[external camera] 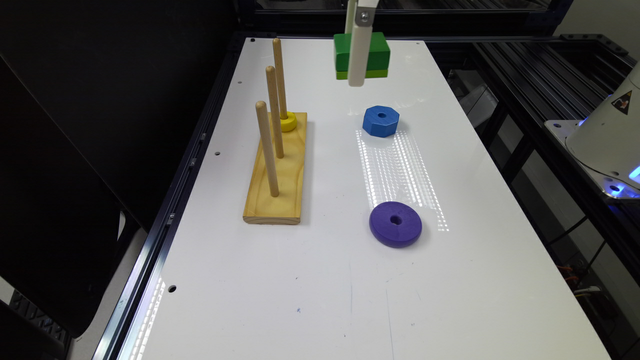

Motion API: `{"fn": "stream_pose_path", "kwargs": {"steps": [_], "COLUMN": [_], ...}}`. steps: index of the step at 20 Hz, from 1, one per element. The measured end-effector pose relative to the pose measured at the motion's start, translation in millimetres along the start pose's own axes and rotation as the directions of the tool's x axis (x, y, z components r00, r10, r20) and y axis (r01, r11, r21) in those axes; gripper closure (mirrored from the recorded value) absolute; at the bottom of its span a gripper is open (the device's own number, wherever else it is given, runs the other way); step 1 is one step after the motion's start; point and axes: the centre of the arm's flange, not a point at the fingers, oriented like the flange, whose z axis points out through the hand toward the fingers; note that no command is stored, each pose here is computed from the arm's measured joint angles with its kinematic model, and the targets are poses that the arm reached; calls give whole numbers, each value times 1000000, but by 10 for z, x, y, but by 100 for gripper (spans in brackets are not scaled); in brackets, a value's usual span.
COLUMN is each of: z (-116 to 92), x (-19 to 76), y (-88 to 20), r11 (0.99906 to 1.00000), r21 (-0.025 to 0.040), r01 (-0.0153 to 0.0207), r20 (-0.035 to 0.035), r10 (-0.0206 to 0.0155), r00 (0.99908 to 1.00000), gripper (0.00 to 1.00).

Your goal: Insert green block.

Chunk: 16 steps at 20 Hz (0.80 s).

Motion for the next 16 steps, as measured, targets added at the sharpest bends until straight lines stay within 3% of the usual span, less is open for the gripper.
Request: {"fn": "stream_pose_path", "kwargs": {"steps": [5,10,16], "z": [28,35,19], "x": [86,98,88], "y": [-89,-103,-127], "r11": [999991,999990,999965], "r21": [4028,4437,7764], "r01": [-1108,-1138,2952], "r20": [2496,3202,1138], "r10": [1098,1124,-2961], "r00": [999996,999994,999995], "gripper": [100,100,100]}}
